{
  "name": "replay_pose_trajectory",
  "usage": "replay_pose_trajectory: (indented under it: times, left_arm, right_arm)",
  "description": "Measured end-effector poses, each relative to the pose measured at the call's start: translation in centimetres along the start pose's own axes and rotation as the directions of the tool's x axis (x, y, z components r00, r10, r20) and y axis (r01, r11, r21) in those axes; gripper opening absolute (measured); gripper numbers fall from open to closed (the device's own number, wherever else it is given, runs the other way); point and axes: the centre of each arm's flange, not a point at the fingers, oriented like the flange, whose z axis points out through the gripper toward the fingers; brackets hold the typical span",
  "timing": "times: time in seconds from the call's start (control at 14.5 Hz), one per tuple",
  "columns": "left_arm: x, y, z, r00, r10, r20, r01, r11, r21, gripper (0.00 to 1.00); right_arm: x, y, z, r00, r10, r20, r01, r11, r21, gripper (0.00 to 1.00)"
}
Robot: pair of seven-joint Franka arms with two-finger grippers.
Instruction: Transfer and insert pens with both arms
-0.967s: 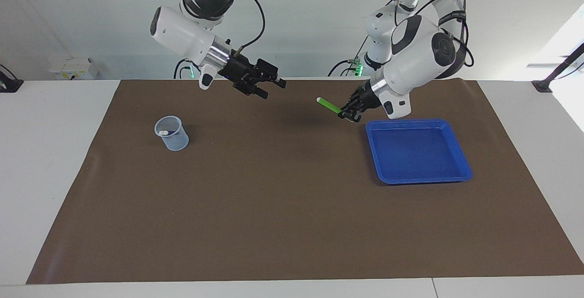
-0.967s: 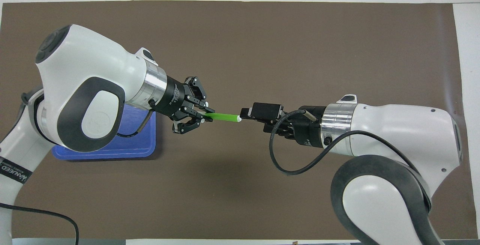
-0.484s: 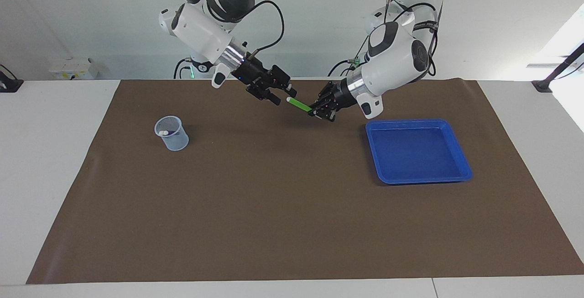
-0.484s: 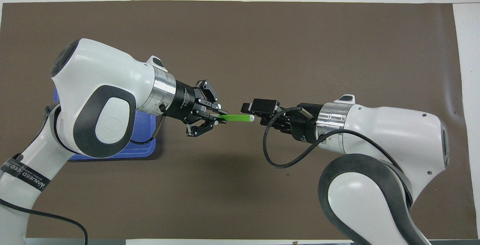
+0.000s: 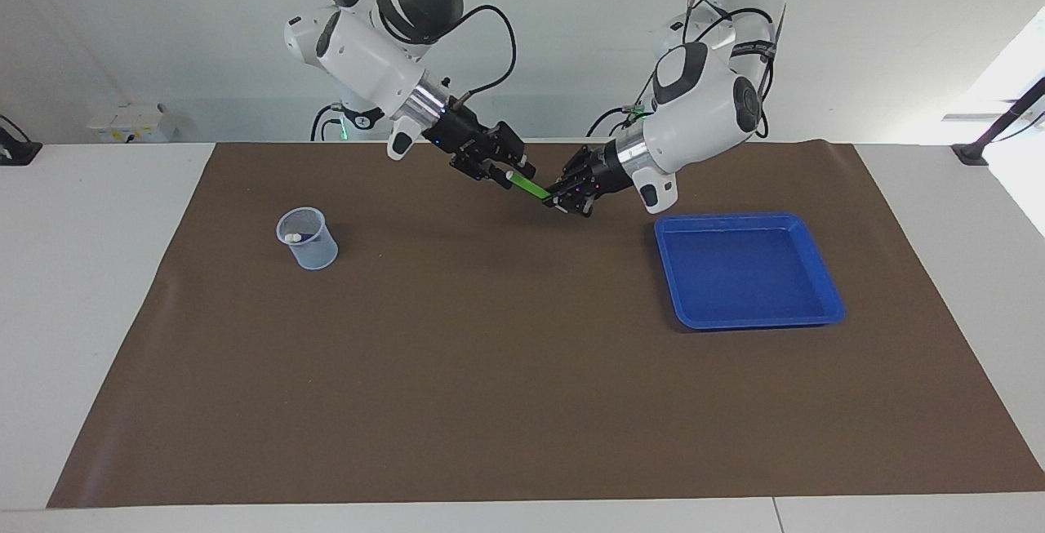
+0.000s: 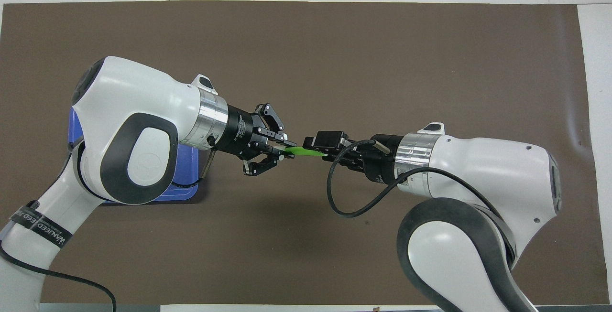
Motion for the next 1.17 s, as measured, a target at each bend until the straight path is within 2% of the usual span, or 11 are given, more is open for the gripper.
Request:
replay_pose_trajectory:
  times: [0.07,0.14,0.21,0.35,0.48,0.83,0.9,1.17]
  left_arm:
    - [0.0,0.0,0.0,1.0,0.0,0.001,0.0,1.0,0.0,0.17]
    - [0.0,0.0,0.0,1.0,-0.001,0.002,0.001,1.0,-0.001,0.17]
    - [0.0,0.0,0.0,1.0,-0.002,0.004,0.002,1.0,-0.001,0.17]
    - [0.0,0.0,0.0,1.0,-0.003,0.006,0.003,1.0,-0.001,0.17]
    - [0.1,0.1,-0.2,1.0,-0.006,0.008,0.006,1.0,-0.005,0.17]
    - [0.1,0.1,-0.2,1.0,-0.006,0.01,0.006,1.0,-0.007,0.17]
    - [-0.1,0.0,-0.2,1.0,-0.001,0.009,0.001,1.0,-0.007,0.21]
    - [-1.3,-0.6,-0.5,1.0,0.018,-0.014,-0.018,1.0,-0.025,0.68]
  right_arm:
    - [0.0,0.0,0.0,1.0,0.0,0.0,0.0,1.0,0.0,0.6]
    - [0.0,0.0,0.0,1.0,0.0,0.0,0.0,1.0,0.0,0.56]
    - [0.0,0.0,0.0,1.0,0.0,0.0,0.0,1.0,0.0,0.44]
    - [0.0,0.0,0.0,1.0,0.0,0.0,0.0,1.0,0.0,0.4]
    - [0.1,0.3,0.1,1.0,0.007,0.001,-0.007,1.0,-0.002,0.19]
    - [0.1,0.3,0.0,1.0,0.008,0.0,-0.008,1.0,-0.001,0.18]
    - [0.1,0.3,0.0,1.0,0.008,0.0,-0.008,1.0,0.0,0.18]
    - [0.5,0.4,-0.9,1.0,0.015,0.028,-0.015,1.0,0.001,0.18]
